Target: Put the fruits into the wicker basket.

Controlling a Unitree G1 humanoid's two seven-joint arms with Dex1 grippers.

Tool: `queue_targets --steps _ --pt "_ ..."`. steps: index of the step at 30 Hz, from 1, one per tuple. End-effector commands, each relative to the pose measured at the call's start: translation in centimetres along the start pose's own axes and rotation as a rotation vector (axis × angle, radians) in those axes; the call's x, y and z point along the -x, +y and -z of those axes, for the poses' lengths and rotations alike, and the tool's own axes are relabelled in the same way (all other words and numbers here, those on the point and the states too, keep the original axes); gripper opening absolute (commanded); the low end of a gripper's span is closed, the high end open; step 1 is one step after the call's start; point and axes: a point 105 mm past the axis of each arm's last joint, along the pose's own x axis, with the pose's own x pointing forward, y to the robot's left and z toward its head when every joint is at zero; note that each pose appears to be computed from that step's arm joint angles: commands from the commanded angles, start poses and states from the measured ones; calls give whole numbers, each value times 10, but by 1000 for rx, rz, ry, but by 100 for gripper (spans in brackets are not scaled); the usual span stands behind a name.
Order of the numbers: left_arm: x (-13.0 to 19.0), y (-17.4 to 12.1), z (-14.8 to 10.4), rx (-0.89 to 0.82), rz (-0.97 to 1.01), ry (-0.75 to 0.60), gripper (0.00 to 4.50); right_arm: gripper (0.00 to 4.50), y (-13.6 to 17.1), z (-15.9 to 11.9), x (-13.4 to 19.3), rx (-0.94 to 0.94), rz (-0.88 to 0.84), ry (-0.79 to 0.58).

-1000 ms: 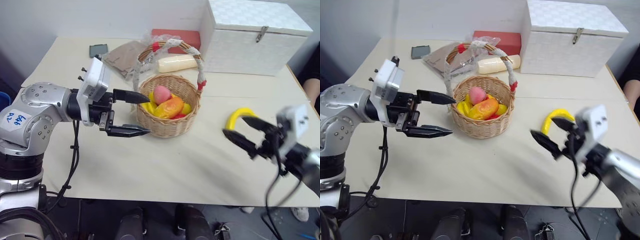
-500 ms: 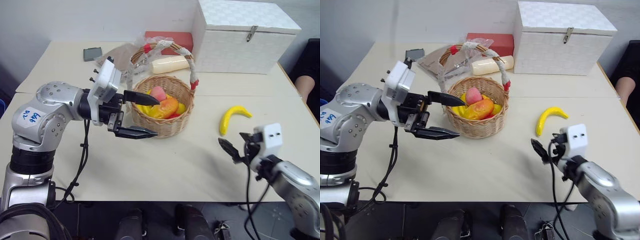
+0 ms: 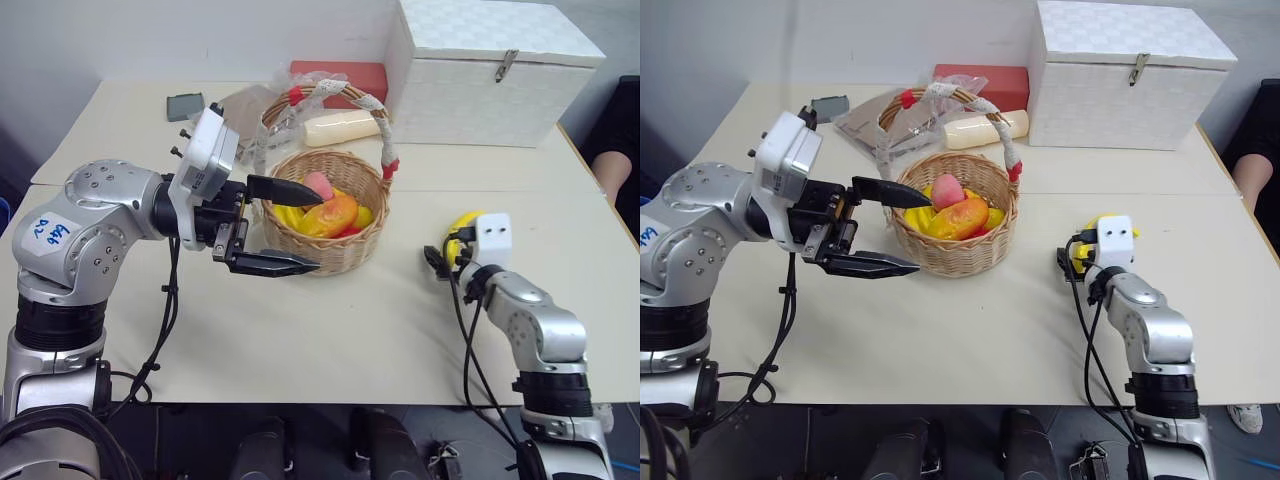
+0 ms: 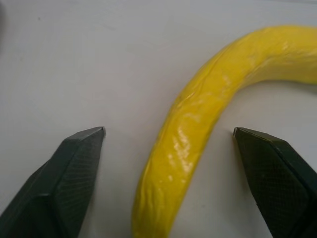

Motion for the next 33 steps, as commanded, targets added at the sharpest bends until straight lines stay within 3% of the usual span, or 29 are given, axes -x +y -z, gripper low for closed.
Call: queue_targets --steps 1,4,8,12,16,21,28,33 --pt "5 -1 -7 -32 -21 2 450 286 1 -1 1 80 -22 -38" --pt "7 -1 -7 -25 -24 5 450 185 0 3 8 105 -42 -46" --pt "8 1 -5 -11 -46 14 450 51 -14 -19 39 116 -12 -163" --pt "9 2 -4 -5 -63 12 450 45 0 -33 69 78 -134 -213" --pt "21 4 0 20 -108 28 450 45 37 -50 126 76 -482 -216" --pt "30 7 2 25 -151 44 450 45 81 -44 167 177 -855 -94" --pt "33 9 -1 12 -178 52 450 45 127 -80 125 246 -968 -199" --pt "36 8 -3 5 -194 58 450 45 150 -104 69 290 -873 -242"
